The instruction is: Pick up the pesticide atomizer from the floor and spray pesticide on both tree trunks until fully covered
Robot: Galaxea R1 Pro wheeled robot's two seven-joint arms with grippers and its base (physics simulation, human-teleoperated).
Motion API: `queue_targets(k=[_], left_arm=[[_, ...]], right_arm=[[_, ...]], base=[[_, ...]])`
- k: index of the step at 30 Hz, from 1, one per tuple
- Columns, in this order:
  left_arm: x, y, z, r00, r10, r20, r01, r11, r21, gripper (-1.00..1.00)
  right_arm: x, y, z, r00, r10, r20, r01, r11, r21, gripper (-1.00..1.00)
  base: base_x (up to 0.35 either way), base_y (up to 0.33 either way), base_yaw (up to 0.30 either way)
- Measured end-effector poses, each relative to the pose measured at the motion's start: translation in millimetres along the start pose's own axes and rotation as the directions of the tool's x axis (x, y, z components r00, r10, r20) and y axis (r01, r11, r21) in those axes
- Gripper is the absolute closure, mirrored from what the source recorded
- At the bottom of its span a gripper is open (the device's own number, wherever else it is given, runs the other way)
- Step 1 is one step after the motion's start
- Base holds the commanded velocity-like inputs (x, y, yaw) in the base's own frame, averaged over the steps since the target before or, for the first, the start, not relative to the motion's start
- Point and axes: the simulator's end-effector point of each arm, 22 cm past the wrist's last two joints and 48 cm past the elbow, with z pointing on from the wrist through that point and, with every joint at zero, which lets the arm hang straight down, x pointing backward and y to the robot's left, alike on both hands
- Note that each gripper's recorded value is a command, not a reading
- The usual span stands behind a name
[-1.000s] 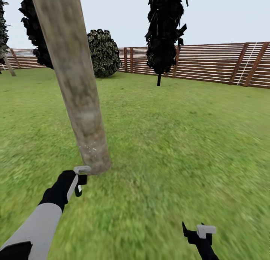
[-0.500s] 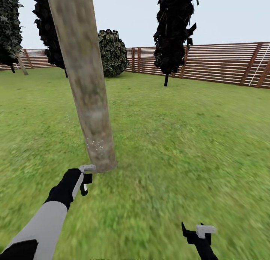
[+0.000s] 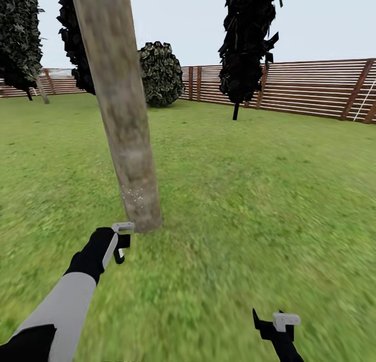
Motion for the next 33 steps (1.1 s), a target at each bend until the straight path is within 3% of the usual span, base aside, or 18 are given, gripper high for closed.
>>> queue_targets(k=[6,9,13,20,22,28,32,33], left_arm=[[-29.8,-0.3,-14.4,1.000,-0.007,0.029,0.006,1.000,0.003,1.00],[-54.1,0.7,-37.0,1.000,-0.013,0.027,0.013,1.000,0.006,1.00],[-82.6,11.4,-62.8,0.997,-0.020,0.074,0.021,1.000,-0.008,1.00],[-89.0,37.8,-66.9,0.996,-0.031,0.086,0.035,0.999,-0.038,1.00],[-89.1,31.8,-67.4,0.996,-0.031,0.085,0.033,0.999,-0.028,1.00],[-91.4,-17.4,-72.4,0.996,-0.030,0.087,0.026,0.999,0.047,1.00],[-97.0,-9.6,-74.5,0.995,-0.027,0.093,0.024,0.999,0.030,1.00],[-98.7,1.5,-74.5,0.995,-0.026,0.095,0.026,1.000,0.010,1.00]], right_arm=[[-0.1,-0.5,0.0,1.000,-0.001,0.000,0.001,1.000,0.000,-1.00],[-0.1,-0.5,0.0,1.000,-0.001,0.000,0.001,1.000,0.000,-1.00],[-0.1,-0.5,0.0,1.000,-0.001,0.000,0.001,1.000,0.000,-1.00],[0.3,-0.4,0.0,1.000,-0.001,-0.002,0.001,1.000,0.000,-1.00],[0.3,-0.5,0.0,1.000,-0.001,-0.002,0.001,1.000,0.000,-1.00],[0.3,-0.5,0.0,1.000,-0.001,-0.002,0.001,1.000,0.001,-1.00],[0.3,-0.5,0.0,1.000,-0.001,-0.002,0.001,1.000,0.000,-1.00],[0.3,-0.4,0.0,1.000,-0.001,-0.002,0.001,1.000,0.000,-1.00]], base=[[0.002,-0.004,0.004],[0.000,0.000,0.000],[0.000,0.000,0.000],[0.000,0.000,-0.175],[0.000,0.000,-0.070],[0.000,0.000,-0.007],[0.000,0.000,0.000],[0.000,0.000,0.000]])
